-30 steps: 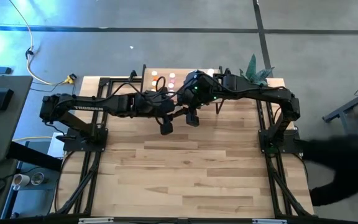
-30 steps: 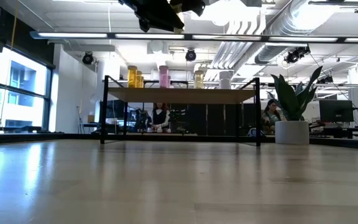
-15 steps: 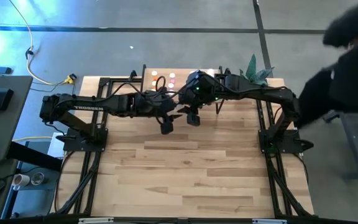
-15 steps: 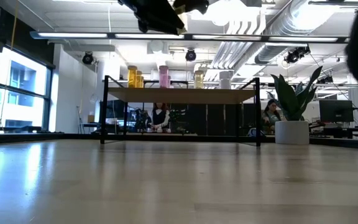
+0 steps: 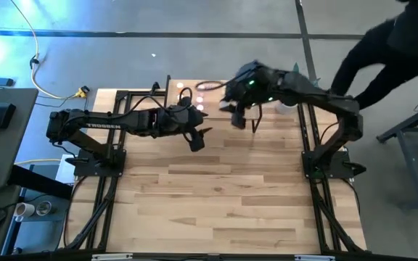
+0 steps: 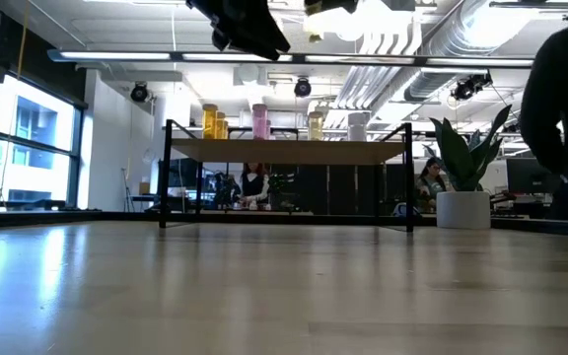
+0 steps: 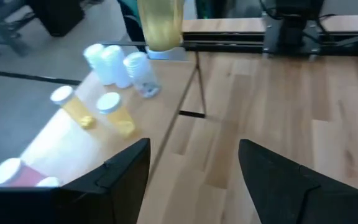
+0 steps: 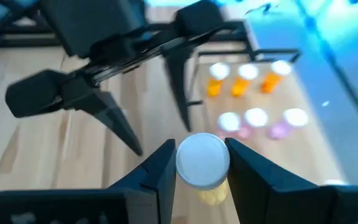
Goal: Pick and place medicine bottles onto shelf by color
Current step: Put the yellow pill bottle on the shelf aligned with the other yellow pill bottles
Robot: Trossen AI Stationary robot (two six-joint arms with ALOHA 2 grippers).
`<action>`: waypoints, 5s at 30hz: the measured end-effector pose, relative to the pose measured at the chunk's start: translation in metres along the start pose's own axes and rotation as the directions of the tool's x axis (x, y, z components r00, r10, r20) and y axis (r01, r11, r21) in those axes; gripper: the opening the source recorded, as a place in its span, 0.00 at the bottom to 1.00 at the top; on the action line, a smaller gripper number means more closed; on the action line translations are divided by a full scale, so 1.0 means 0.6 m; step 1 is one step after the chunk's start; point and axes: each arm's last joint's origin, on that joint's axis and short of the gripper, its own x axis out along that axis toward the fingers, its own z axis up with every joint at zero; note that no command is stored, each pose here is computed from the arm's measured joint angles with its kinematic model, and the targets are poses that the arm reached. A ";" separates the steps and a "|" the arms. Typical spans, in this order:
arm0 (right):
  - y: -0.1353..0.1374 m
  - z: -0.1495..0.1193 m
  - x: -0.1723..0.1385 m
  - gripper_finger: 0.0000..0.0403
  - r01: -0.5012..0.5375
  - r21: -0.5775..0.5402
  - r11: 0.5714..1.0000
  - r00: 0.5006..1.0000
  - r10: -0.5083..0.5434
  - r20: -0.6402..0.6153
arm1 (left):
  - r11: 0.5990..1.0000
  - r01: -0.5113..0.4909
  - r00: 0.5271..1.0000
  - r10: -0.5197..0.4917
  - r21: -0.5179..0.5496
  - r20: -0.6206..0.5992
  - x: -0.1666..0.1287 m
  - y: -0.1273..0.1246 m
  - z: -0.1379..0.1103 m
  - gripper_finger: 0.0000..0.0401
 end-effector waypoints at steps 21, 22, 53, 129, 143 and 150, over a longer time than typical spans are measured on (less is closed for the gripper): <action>-0.062 -0.123 -0.108 0.27 0.197 0.214 0.957 0.938 -0.247 0.242 | 0.996 -0.089 0.995 0.090 -0.021 0.052 -0.031 0.046 0.014 0.57; -0.061 -0.130 -0.102 0.27 0.190 0.235 0.953 0.932 -0.251 0.263 | 0.995 -0.092 0.994 0.093 -0.026 0.060 -0.036 0.049 0.015 0.57; -0.031 -0.177 0.094 0.27 0.051 0.282 0.958 0.968 -0.117 0.221 | 0.951 -0.138 0.968 0.188 -0.275 0.165 -0.179 0.182 0.012 0.57; -0.073 -0.206 0.153 0.27 0.179 0.312 0.933 0.971 -0.220 0.098 | 0.953 -0.163 0.962 0.211 -0.257 0.171 -0.180 0.222 0.005 0.57; -0.062 -0.208 0.156 0.27 0.230 0.353 0.907 0.962 -0.267 0.060 | 0.953 -0.162 0.970 0.201 -0.254 0.134 -0.179 0.221 -0.001 0.57; -0.061 -0.209 0.156 0.27 0.216 0.356 0.909 0.966 -0.252 0.058 | 0.953 -0.162 0.970 0.201 -0.254 0.134 -0.179 0.221 -0.001 0.57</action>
